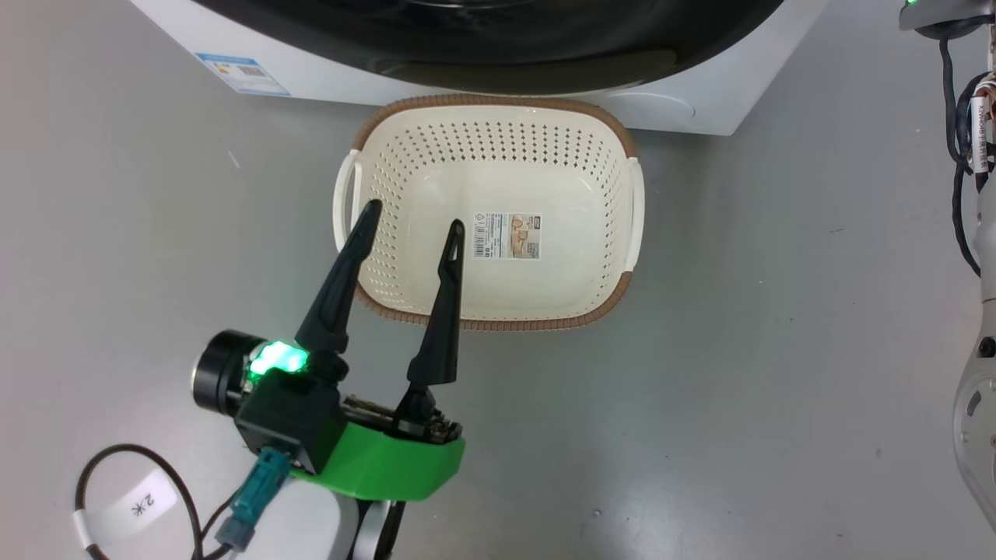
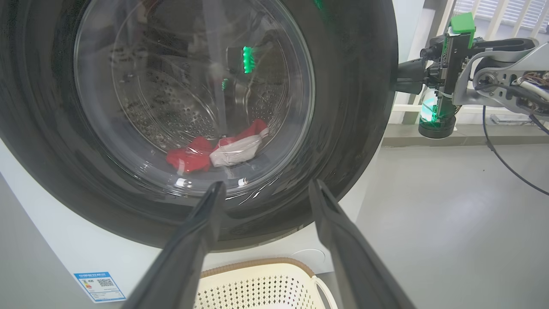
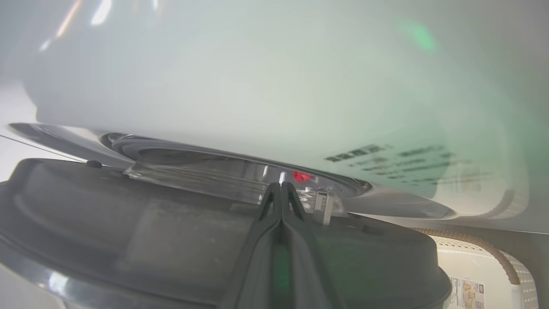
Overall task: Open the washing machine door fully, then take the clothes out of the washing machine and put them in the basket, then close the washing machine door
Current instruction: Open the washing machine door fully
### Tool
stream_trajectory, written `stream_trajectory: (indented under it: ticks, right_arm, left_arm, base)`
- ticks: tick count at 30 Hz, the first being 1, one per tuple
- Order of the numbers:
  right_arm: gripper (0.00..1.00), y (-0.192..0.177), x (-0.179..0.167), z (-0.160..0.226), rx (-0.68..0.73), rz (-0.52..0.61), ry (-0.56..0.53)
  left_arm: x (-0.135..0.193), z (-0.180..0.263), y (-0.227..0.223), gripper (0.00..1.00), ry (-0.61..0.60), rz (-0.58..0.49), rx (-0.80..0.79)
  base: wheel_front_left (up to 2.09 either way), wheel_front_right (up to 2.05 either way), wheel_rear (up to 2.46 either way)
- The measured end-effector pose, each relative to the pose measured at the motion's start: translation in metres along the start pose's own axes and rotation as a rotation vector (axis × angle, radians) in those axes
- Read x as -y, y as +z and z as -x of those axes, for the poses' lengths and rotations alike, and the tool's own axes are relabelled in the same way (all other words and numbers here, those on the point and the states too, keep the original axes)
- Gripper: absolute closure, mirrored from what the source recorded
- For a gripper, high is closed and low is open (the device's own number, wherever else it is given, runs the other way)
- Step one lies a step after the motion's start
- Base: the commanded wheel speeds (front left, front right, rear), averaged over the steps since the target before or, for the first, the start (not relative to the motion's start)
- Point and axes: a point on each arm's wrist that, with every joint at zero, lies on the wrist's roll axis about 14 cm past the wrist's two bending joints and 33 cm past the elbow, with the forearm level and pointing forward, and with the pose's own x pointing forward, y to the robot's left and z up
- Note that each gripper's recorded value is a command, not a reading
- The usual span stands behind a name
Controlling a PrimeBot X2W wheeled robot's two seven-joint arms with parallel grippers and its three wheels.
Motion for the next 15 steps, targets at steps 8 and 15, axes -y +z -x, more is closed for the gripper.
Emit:
stream_trajectory:
  ticks: [8, 15]
  right_arm:
    - [1.0, -0.004, -0.006, 0.007, -0.028, 0.028, 0.008]
    - [1.0, -0.013, -0.009, 0.014, -0.052, 0.022, 0.021]
  left_arm:
    - [0.001, -0.001, 0.003, 0.0, -0.004, 0.004, 0.01]
    - [0.0, -0.001, 0.008, 0.0, -0.002, 0.003, 0.019]
  base:
    - [0.0, 0.0, 0.0]
    - [0.0, 0.0, 0.0]
